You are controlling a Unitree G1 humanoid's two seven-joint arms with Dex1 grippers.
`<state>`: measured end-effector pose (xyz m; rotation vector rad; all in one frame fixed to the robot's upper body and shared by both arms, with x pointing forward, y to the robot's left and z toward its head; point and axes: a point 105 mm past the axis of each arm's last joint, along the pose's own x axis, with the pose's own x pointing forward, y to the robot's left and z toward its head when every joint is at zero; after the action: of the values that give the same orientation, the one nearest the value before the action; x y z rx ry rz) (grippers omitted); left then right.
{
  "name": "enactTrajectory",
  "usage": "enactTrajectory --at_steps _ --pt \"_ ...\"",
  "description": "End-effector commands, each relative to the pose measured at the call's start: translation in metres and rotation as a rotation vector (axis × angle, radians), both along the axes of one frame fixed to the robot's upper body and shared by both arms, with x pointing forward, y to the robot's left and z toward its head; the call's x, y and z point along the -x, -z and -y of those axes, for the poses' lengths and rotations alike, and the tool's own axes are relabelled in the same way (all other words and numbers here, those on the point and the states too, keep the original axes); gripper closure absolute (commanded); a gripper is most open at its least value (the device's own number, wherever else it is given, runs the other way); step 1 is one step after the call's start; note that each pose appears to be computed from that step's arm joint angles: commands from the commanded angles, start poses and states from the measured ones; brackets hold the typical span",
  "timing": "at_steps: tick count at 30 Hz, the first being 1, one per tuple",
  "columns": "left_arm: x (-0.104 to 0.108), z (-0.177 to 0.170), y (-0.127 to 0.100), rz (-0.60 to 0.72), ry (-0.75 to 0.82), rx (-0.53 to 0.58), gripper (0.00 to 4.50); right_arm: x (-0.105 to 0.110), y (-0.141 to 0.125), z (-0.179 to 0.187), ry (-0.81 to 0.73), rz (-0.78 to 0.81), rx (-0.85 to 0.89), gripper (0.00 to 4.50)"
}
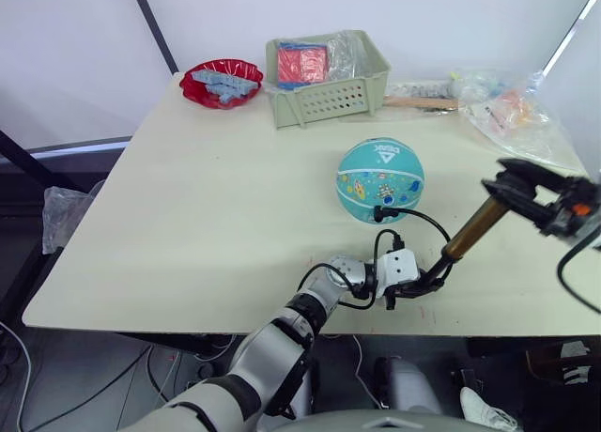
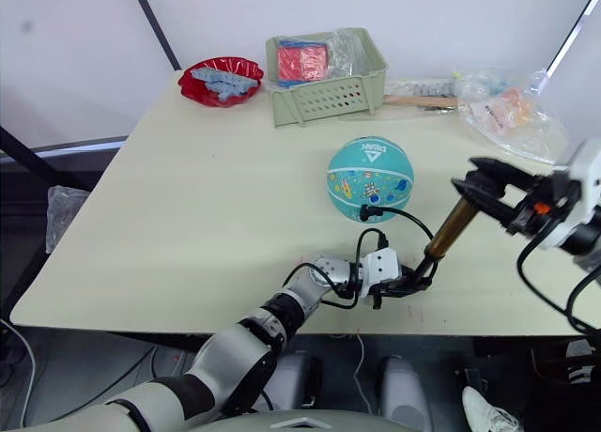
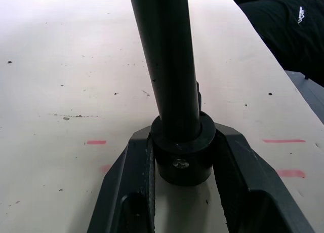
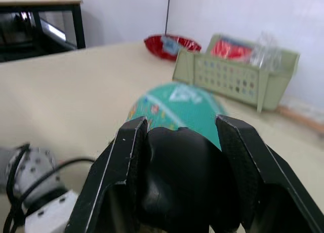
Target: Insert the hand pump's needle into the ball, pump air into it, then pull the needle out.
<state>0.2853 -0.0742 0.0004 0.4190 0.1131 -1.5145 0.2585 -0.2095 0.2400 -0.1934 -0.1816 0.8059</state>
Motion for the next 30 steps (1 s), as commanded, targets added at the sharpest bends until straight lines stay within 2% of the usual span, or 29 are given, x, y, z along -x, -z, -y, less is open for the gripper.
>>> enactTrajectory --at_steps 1,4,7,15,19,26,30 --pt "0.015 -0.019 0.039 -0.082 0.015 -0.149 3.42 0.013 -0.06 0.015 0.058 0.217 -0.006 2.87" --pt "0.016 -0.02 0.039 -0.083 0.016 -0.151 3.42 0.017 -0.075 0.015 0.043 0.235 -0.017 2.87" --pt "0.016 -0.02 0.04 -0.083 0.014 -0.153 3.42 0.015 -0.072 0.018 0.058 0.218 -0.005 2.87" --pt "0.015 -0.021 0.04 -0.083 0.011 -0.154 3.42 0.011 -0.008 0.011 0.05 0.036 0.02 2.87" --pt "0.015 -0.022 0.04 -0.084 0.009 -0.152 3.42 0.011 0.014 0.007 0.043 -0.011 0.024 2.87" --pt "0.017 -0.021 0.041 -0.086 0.009 -0.148 3.42 0.008 0.086 0.002 0.078 -0.137 0.029 2.87" --pt "0.016 -0.021 0.04 -0.084 0.007 -0.147 3.42 0.011 0.118 -0.003 0.082 -0.154 0.07 2.87"
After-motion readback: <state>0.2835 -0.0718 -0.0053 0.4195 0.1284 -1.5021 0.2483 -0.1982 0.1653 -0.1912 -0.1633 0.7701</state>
